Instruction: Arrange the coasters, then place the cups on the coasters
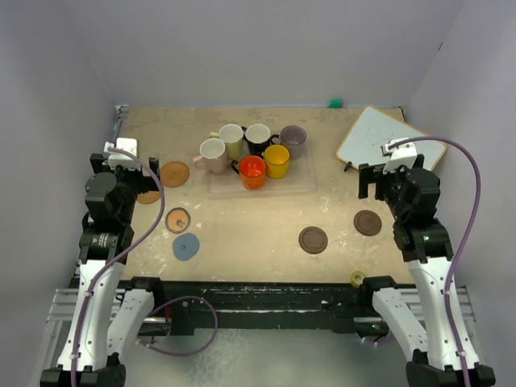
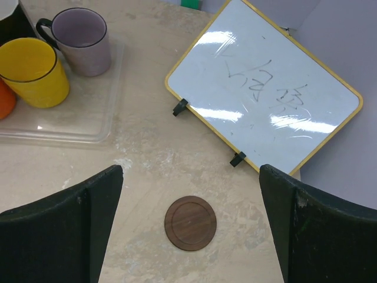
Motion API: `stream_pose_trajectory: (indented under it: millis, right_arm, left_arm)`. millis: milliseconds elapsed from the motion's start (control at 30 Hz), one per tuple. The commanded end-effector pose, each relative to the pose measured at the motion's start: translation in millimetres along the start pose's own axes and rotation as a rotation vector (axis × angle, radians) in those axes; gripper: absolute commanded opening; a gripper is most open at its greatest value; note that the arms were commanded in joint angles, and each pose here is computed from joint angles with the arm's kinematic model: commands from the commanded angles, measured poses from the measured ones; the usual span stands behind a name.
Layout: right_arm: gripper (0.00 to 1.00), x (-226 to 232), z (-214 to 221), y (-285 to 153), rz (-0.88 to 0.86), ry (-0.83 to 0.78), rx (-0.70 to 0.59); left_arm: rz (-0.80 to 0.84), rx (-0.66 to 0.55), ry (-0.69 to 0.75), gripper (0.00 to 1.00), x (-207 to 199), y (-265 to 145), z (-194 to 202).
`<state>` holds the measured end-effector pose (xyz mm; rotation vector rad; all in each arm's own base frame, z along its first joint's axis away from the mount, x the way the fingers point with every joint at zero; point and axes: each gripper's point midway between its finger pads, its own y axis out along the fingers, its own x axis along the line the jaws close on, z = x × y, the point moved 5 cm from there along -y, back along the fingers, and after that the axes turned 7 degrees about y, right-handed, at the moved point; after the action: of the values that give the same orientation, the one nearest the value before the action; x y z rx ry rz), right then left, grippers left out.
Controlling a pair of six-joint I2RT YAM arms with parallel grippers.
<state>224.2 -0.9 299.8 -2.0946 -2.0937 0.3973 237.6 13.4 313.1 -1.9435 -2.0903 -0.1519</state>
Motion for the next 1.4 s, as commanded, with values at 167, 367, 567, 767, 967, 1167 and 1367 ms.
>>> stream_pose_trajectory:
  millis: [167,367,567,767,967,1167,1367]
  right_arm:
    - [1.00,6,-14,-3,-0.056,0.010,-0.094]
    - [1.00,7,-16,-3,-0.069,0.005,-0.103]
    - [1.00,9,-16,-1,-0.095,-0.028,-0.088]
    - [1.00,18,-9,5,-0.174,-0.078,-0.021]
    - [1.00,33,9,13,-0.311,-0.159,0.078]
    - [1.00,39,45,13,-0.426,-0.330,0.223]
    - [1.00,34,82,6,-0.509,-0.507,0.351]
  left_arm:
    - [0.012,-0.067,0.017,0.94,1,-2,-8]
    - [0.027,-0.080,0.020,0.94,-1,-1,-8]
    - [0.054,-0.088,0.048,0.94,-3,-1,-8]
    - [0.196,-0.106,0.099,0.94,-21,0,-3]
    - [0.246,-0.091,0.166,0.94,-29,7,12]
    - [0.368,-0.064,0.281,0.94,-44,18,34]
    - [0.508,-0.040,0.324,0.94,-63,23,54]
